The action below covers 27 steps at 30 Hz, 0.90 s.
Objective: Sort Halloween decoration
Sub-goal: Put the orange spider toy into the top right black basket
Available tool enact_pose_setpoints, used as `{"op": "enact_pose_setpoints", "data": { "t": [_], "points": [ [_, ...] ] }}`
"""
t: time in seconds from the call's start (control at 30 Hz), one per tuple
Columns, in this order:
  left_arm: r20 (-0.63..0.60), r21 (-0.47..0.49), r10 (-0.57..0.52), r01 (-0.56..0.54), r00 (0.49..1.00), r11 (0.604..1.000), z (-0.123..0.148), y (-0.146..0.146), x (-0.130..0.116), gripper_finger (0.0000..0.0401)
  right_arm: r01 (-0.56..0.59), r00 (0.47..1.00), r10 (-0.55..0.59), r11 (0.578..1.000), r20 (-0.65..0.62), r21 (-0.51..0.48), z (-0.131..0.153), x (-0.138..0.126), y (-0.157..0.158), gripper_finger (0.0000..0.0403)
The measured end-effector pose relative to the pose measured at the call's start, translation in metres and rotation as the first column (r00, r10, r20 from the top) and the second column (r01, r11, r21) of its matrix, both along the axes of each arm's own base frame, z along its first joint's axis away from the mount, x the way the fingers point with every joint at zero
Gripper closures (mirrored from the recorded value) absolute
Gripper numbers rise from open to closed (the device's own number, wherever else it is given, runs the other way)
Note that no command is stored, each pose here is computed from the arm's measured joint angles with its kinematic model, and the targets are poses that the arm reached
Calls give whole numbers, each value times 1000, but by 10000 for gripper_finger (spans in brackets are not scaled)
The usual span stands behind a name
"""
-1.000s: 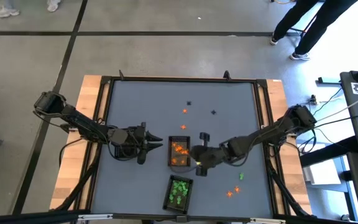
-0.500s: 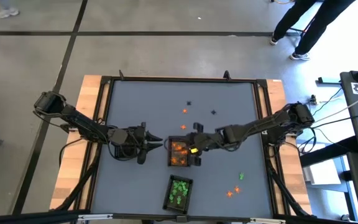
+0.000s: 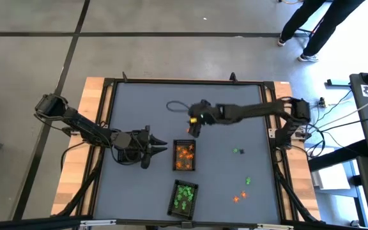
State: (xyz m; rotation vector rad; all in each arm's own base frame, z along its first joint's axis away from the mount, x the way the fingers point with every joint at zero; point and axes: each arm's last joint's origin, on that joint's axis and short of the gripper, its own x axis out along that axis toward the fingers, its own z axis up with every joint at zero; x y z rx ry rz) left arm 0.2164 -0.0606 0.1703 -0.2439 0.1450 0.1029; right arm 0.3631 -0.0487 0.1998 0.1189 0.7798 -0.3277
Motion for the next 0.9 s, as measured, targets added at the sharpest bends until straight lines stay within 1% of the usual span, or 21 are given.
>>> {"op": "enact_pose_setpoints", "data": {
  "t": [0.07,0.17,0.37,0.57,0.67,0.8,0.9],
  "points": [
    [-9,3,0,0,1000,1000,-1,0,0,299,-1,1000,1,999,-1,32,-10,3,-19,217],
    [-17,8,3,-2,1000,1000,-2,0,0,299,14,999,-12,998,-35,61,-29,4,-41,220],
    [-19,12,14,-13,1000,1000,-2,2,0,299,58,994,-51,996,-96,71,-58,3,-67,221],
    [-17,29,23,-23,1000,999,-2,2,0,299,76,993,-70,995,-90,61,-69,7,-81,221],
    [-16,29,29,-29,999,999,-2,2,0,299,63,994,-55,995,-96,83,-74,14,-83,221],
    [-17,28,29,-28,999,999,-2,2,0,299,60,988,-44,993,-151,103,-79,23,-86,222],
    [-17,14,30,-29,999,999,-2,2,0,299,75,979,-54,992,-197,99,-81,24,-87,236]
  ]
}}
